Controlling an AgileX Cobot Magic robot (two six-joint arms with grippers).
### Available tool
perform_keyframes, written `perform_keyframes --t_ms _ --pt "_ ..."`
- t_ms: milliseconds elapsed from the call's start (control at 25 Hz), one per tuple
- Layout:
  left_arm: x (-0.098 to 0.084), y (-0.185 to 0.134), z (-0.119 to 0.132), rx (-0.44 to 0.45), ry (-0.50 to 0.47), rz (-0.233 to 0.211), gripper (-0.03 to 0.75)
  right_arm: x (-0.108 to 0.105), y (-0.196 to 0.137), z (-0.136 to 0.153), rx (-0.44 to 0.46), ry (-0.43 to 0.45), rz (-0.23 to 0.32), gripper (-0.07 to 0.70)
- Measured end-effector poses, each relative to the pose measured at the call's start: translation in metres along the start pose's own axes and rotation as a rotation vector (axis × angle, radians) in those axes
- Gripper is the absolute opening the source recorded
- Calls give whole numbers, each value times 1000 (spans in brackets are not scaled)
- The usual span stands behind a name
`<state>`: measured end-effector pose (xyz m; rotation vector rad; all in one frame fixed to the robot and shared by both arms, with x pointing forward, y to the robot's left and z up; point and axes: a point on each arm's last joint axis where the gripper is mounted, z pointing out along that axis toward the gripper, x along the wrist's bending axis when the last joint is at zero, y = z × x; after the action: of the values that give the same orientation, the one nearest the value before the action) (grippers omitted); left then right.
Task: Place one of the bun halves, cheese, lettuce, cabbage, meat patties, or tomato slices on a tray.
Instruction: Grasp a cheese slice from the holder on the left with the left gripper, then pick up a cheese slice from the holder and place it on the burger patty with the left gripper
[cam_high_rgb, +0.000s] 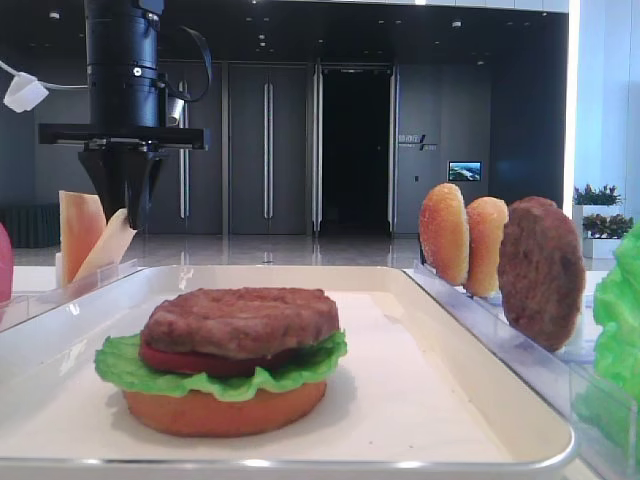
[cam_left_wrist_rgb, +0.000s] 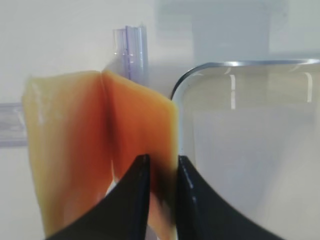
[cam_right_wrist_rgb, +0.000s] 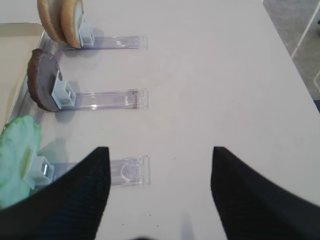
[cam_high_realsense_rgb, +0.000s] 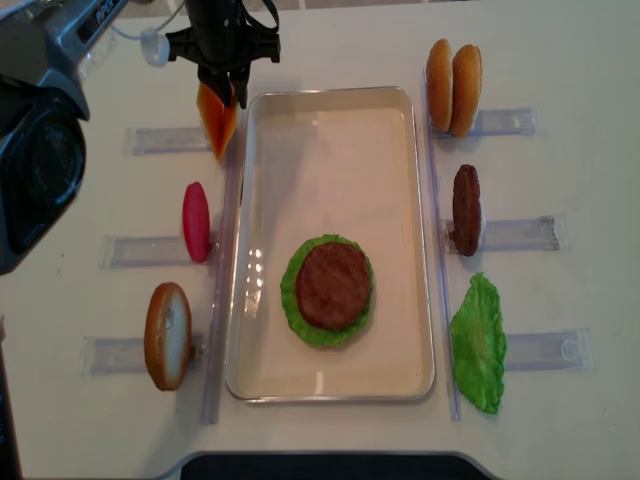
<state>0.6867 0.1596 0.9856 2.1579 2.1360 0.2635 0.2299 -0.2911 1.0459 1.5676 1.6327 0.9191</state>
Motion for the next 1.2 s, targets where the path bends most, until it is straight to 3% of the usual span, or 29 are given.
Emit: perform_keyframes --t_ms 200,720,1200 --pt "-1 0 0 3 -9 42 29 0 0 0 0 0 0 449" --pt "-1 -1 -4 2 -30 58 24 0 0 0 0 0 0 449" --pt "10 -13 -63 -97 -47 69 22 0 0 0 0 0 0 449"
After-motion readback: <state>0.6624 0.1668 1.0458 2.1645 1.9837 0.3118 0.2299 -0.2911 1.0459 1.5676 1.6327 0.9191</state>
